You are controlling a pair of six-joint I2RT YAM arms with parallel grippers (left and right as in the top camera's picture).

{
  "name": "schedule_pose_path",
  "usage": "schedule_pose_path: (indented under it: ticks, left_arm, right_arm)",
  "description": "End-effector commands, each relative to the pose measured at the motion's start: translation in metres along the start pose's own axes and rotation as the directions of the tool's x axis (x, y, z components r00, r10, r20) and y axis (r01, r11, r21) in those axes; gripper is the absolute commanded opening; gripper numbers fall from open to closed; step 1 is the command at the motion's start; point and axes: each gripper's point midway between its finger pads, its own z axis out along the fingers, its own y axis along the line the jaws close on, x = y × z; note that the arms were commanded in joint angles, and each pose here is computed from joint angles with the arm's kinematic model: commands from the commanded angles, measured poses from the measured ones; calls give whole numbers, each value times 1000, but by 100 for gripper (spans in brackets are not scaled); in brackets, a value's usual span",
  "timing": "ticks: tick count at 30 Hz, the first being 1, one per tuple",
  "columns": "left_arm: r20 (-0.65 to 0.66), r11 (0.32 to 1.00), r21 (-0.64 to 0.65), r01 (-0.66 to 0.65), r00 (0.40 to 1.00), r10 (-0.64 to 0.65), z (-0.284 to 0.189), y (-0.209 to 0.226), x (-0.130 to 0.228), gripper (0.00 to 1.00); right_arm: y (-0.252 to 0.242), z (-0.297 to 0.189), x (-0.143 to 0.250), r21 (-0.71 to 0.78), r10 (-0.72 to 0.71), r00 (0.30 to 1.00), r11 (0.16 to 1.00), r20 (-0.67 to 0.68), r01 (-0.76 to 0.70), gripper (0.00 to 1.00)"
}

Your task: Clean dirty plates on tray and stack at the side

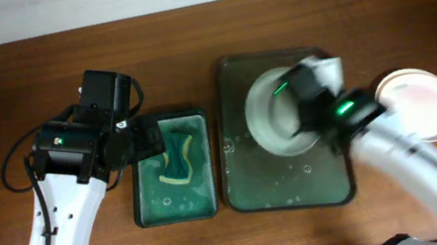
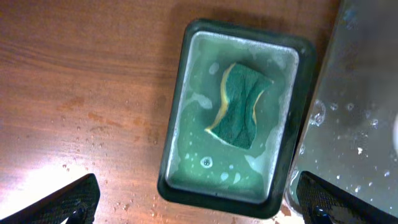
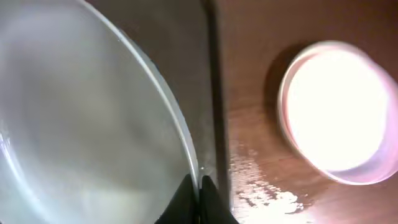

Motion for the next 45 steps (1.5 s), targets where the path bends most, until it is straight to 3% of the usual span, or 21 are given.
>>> schedule_pose_path:
  ticks: [1, 3, 5, 7, 8, 12, 13, 14, 15, 17, 21, 23, 25, 27, 28, 30, 33, 36, 40, 42, 45]
  left_arm:
    - [15, 1000, -8, -10, 1000, 10, -3, 3, -2, 99]
    - [14, 1000, -7, -10, 1000, 10, -3, 3, -2, 99]
    - [15, 1000, -8, -10, 1000, 10, -3, 3, -2, 99]
    - [15, 1000, -7, -10, 1000, 10, -3, 3, -2, 100]
    - [15, 1000, -7, -10, 1000, 10, -3, 3, -2, 100]
    - [15, 1000, -8, -10, 1000, 10, -3, 3, -2, 100]
    - [14, 1000, -7, -10, 1000, 10, -3, 3, -2, 100]
    - [15, 1000, -8, -10, 1000, 10, -3, 3, -2, 99]
    - [15, 1000, -8, -10, 1000, 10, -3, 3, -2, 100]
    - [15, 1000, -8, -10, 1000, 10, -3, 3, -2, 99]
    - [15, 1000, -8, -10, 1000, 10, -3, 3, -2, 100]
    - [15, 1000, -7, -10, 1000, 10, -3, 3, -2, 99]
    - [15, 1000, -8, -10, 1000, 10, -3, 3, -2, 100]
    - [15, 1000, -8, -10, 1000, 10, -3, 3, -2, 99]
    - [15, 1000, -8, -10, 1000, 10, -3, 3, -2, 99]
    - [15, 1000, -8, -10, 1000, 10, -3, 3, -2, 99]
    - [14, 1000, -7, -10, 1000, 10, -3, 3, -2, 99]
    - [15, 1000, -8, -10, 1000, 10, -3, 3, -2, 99]
    - [15, 1000, -8, -10, 1000, 10, -3, 3, -2, 99]
    - [15, 1000, -8, -10, 1000, 10, -3, 3, -2, 99]
    - [14, 1000, -7, -10, 1000, 10, -3, 3, -2, 100]
  right_arm:
    - [-27, 16, -6, -313, 166, 970, 925, -178, -216, 4]
    - [-92, 31, -14, -265, 376, 907, 869, -193, -417, 4]
    - [-170, 50, -9, -140, 611, 774, 762, -168, -632, 4]
    - [-210, 63, 3, -68, 736, 657, 656, -165, -752, 4]
    - [-237, 76, 21, -2, 814, 554, 562, -178, -827, 4]
    - [-259, 105, 62, 155, 847, 473, 516, -244, -843, 4]
    - [-260, 115, 76, 212, 844, 461, 521, -274, -827, 16]
    - [-260, 119, 80, 229, 843, 456, 522, -284, -822, 41]
    - [-259, 120, 80, 225, 842, 454, 522, -291, -823, 51]
    - [-248, 117, 67, 121, 808, 496, 553, -317, -824, 53]
    - [-181, 65, 2, -353, 641, 692, 595, -332, -722, 52]
    - [-134, 14, -22, -503, 494, 841, 682, -220, -531, 53]
    - [-92, -29, -34, -592, 354, 931, 734, -86, -334, 52]
    - [-34, -90, -39, -688, 192, 976, 722, 102, -70, 55]
    - [-20, -106, -38, -707, 156, 977, 707, 147, -6, 59]
    - [18, -153, -27, -754, 61, 957, 631, 283, 182, 98]
    - [53, -191, -4, -791, -29, 933, 521, 359, 321, 98]
    - [66, -192, 11, -801, -92, 935, 490, 344, 343, 98]
    - [36, -179, -7, -707, -30, 924, 636, 380, 311, 98]
    - [12, -191, -13, -600, -39, 861, 701, 507, 385, 98]
    - [-23, -191, -16, -438, -19, 799, 829, 601, 349, 98]
